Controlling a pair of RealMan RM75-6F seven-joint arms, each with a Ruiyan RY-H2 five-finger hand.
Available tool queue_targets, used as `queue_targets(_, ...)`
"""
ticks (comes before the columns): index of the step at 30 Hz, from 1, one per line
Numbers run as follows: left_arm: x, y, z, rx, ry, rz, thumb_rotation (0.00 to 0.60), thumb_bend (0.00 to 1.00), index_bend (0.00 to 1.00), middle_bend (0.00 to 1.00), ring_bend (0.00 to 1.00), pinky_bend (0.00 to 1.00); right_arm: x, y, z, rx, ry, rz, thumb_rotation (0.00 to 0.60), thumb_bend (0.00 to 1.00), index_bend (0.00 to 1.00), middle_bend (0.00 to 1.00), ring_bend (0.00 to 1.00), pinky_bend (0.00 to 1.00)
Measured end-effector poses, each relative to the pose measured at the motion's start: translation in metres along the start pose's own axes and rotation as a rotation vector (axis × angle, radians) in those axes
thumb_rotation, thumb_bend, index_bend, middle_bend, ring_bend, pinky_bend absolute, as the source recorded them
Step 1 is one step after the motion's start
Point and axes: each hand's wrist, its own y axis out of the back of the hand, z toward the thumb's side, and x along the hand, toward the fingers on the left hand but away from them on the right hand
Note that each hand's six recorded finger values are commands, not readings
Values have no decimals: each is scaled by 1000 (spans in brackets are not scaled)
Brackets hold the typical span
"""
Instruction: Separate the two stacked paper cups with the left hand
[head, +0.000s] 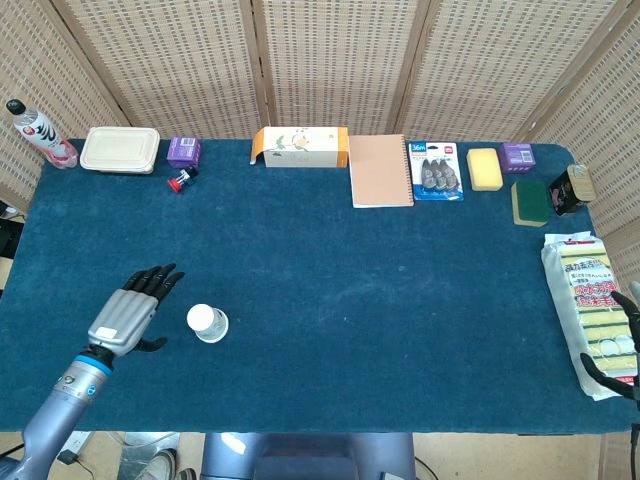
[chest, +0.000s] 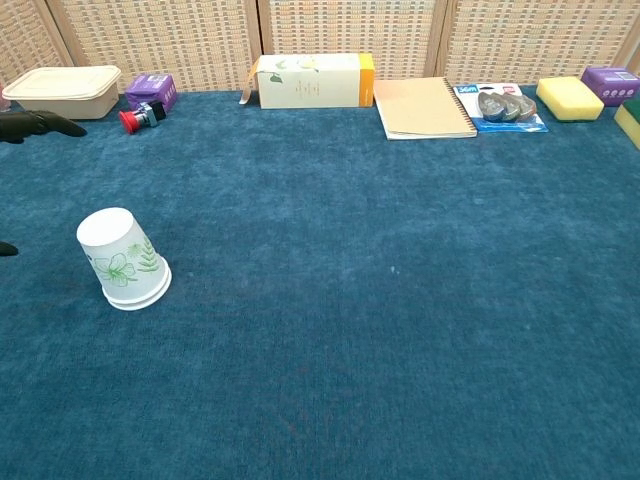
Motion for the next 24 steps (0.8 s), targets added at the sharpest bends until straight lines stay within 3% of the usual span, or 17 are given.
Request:
queue_targets(5,12,-5,14,6,-14,-26,600,164,106,0,0,79,0,1,-1,-5,-1,-1,600,283,91,8,4,77)
queue_targets(24,37,-15,47,31,-10,-69,600,220,313,0,0,80,0,6,-4,-50,-4,-3,600,273,91,7,1,71)
